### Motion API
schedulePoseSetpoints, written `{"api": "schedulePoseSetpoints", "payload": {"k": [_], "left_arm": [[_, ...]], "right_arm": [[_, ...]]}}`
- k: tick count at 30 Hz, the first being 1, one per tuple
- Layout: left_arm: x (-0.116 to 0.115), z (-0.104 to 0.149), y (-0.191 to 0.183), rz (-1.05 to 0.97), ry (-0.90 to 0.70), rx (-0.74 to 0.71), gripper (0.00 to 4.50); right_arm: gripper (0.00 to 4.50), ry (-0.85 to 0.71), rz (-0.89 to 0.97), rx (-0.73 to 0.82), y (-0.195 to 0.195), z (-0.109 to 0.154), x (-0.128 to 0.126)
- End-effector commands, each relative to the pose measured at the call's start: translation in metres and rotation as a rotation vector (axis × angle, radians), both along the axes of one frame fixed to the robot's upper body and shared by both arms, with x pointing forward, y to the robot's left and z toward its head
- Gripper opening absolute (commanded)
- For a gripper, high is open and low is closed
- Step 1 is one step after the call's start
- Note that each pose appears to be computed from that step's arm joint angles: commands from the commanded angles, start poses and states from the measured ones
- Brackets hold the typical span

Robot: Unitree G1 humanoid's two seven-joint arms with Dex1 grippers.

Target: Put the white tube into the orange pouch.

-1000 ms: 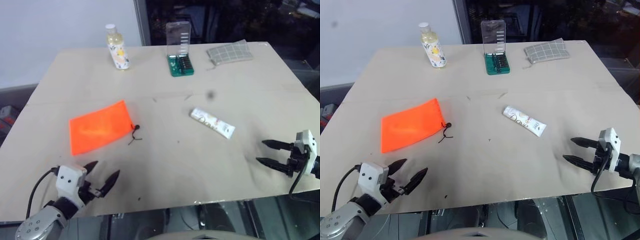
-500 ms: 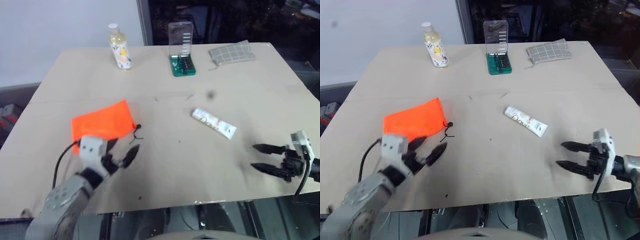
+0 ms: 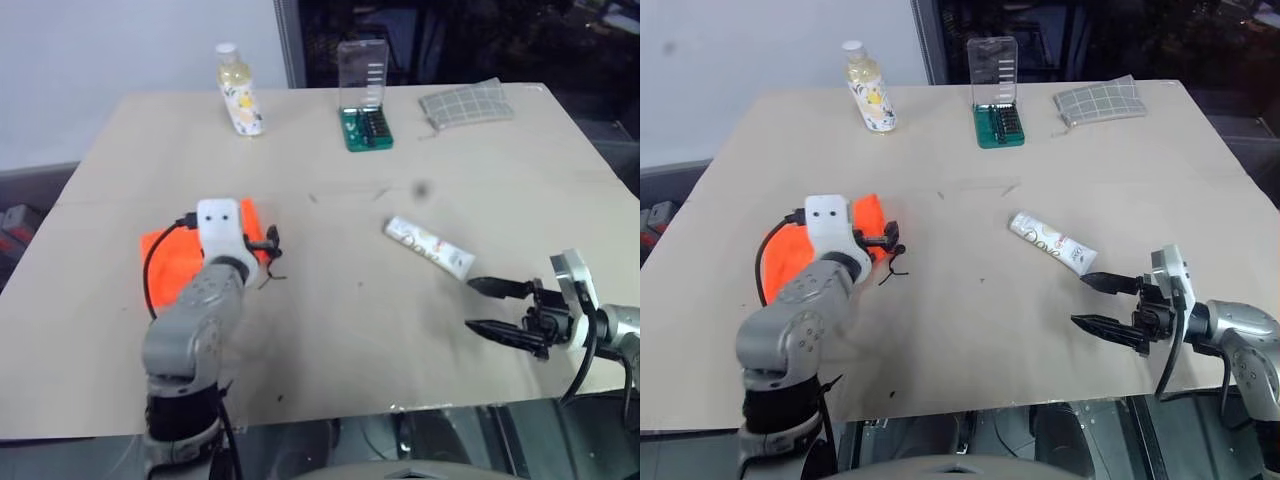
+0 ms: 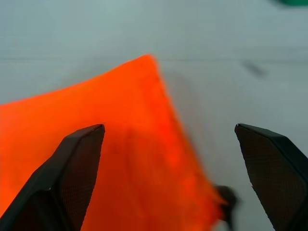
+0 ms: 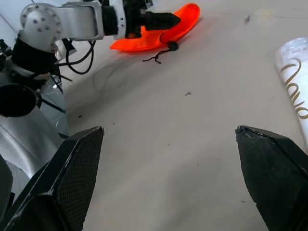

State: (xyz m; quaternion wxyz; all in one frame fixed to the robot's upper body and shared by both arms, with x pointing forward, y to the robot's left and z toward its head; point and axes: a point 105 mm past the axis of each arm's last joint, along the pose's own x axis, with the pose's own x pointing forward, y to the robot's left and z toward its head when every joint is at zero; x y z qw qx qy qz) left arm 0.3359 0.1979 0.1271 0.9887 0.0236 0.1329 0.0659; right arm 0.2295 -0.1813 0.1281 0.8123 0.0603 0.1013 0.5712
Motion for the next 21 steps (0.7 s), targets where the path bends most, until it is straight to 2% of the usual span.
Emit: {"api": "schedulePoseSetpoints", "payload": {"k": [1, 8, 9, 10, 14, 17, 18, 21], "left_arm": [[0.009, 0.005, -0.002, 0.032, -0.022, 0.035, 4.5], [0.017, 0.008, 0.001, 0.083, -0.032, 0.058, 4.5], [0.017, 0.009, 0.004, 0.099, -0.036, 0.06, 3.98], [0.018, 0.01, 0.006, 0.109, -0.04, 0.06, 3.67], [0.019, 0.014, 0.009, 0.113, -0.05, 0.06, 1.74], [0.016, 0.016, 0.008, 0.098, -0.054, 0.065, 0.37], [0.014, 0.015, 0.007, 0.087, -0.053, 0.068, 0.06], [0.008, 0.013, 0.006, 0.058, -0.045, 0.082, 0.06]], "right_arm": [[4.43, -0.048, -0.019, 0.003, -0.003, 0.007, 0.0], [4.43, -0.056, -0.04, 0.003, -0.005, 0.003, 0.0], [4.5, -0.058, -0.042, 0.003, -0.006, 0.003, 0.0], [4.5, -0.06, -0.046, 0.003, -0.006, 0.002, 0.0], [4.5, -0.068, -0.059, -0.007, -0.008, 0.001, 0.002], [4.5, -0.115, -0.134, -0.072, -0.012, -0.002, 0.015], [4.5, -0.148, -0.174, -0.11, -0.014, -0.004, 0.023], [4.5, -0.221, -0.23, -0.18, -0.015, -0.005, 0.037]]}}
